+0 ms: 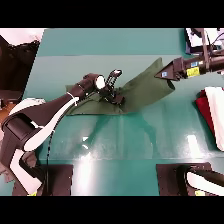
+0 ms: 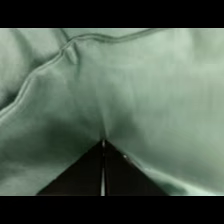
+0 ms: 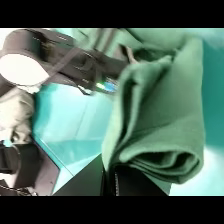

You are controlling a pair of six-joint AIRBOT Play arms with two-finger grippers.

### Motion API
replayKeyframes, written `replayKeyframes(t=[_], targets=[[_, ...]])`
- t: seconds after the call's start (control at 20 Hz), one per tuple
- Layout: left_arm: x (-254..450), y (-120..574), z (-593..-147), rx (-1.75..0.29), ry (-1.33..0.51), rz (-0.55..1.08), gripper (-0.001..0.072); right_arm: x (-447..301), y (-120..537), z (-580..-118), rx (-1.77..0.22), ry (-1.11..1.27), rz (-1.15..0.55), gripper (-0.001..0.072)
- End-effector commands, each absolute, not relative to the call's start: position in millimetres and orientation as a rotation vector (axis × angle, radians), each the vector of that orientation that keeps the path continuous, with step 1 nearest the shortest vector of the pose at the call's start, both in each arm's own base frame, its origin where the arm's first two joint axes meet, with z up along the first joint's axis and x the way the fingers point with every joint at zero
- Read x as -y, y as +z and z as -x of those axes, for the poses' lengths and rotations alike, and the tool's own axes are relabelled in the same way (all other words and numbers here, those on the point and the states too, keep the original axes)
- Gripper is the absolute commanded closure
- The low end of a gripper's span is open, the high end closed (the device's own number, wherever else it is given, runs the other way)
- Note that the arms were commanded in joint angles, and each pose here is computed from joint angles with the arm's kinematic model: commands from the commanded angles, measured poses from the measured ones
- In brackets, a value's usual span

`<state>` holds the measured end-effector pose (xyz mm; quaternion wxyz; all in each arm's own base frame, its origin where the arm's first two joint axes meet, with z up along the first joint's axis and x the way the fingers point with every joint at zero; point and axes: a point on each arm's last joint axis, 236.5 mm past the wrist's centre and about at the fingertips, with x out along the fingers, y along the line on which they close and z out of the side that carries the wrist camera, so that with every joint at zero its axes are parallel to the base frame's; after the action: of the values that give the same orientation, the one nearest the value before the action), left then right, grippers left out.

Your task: Fold the shirts.

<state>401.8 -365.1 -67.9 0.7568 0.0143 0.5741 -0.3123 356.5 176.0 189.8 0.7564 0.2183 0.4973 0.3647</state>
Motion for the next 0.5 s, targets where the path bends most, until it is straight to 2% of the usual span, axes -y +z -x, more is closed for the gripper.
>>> replayKeyframes(t=[0.0, 0.2, 0.45], targets=[[369, -58, -405, -1.231, -0.699, -0.041, 0.0684, -188, 219, -361, -1.038, 0.842, -0.459, 0.0697], [389, -20, -409, -1.188, -0.770, 0.002, 0.0683, -190, 226, -364, -1.080, 0.834, -0.412, 0.0696], [387, 31, -408, -1.130, -0.853, -0.113, 0.0684, -188, 236, -383, -1.043, 0.788, -0.426, 0.0696]])
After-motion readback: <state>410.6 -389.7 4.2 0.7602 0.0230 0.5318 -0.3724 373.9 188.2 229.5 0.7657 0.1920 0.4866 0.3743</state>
